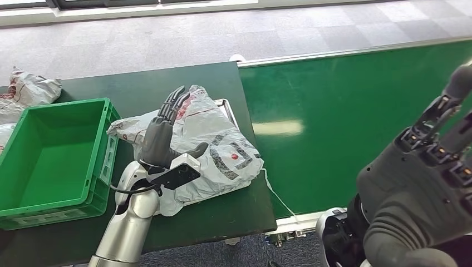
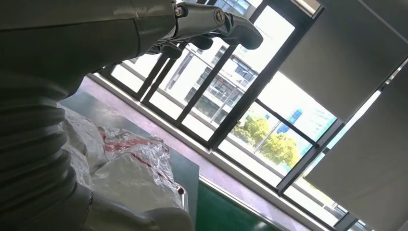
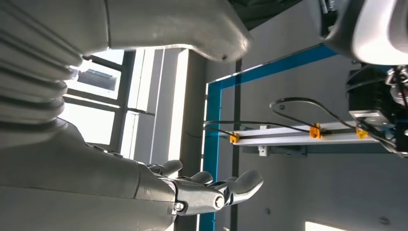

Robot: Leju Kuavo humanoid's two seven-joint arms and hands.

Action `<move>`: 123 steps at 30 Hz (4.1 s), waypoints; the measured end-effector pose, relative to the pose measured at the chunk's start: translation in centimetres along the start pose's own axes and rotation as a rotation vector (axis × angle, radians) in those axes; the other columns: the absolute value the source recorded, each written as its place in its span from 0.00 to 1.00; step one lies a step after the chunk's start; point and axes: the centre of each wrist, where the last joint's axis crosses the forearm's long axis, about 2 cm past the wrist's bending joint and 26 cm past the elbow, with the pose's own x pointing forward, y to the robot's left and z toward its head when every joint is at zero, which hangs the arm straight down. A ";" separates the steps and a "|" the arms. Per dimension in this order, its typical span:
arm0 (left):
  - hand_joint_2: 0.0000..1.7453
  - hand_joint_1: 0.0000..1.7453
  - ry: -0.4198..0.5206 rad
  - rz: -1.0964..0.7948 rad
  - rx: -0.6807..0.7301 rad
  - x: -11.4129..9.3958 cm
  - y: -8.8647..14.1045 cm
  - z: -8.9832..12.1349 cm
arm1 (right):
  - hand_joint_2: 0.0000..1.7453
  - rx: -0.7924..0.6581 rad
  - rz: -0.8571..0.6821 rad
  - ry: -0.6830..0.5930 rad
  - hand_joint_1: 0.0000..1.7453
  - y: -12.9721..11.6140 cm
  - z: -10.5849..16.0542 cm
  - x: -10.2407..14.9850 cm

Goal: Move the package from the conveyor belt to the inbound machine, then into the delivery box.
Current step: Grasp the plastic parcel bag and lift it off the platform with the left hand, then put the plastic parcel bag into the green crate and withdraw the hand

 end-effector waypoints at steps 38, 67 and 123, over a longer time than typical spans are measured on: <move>1.00 1.00 0.124 -0.261 -0.875 -4.8 -5.3 -2.5 | 1.00 0.023 0.095 0.050 0.00 0.8 1.5 -1.1; 1.00 1.00 -0.179 0.440 -0.619 -3.6 -3.3 -2.4 | 1.00 0.047 0.077 0.098 0.00 0.9 2.5 -1.7; 0.00 0.00 1.343 -0.906 0.109 -22.6 23.4 12.5 | 1.00 0.102 0.139 0.178 0.00 0.6 5.1 -0.3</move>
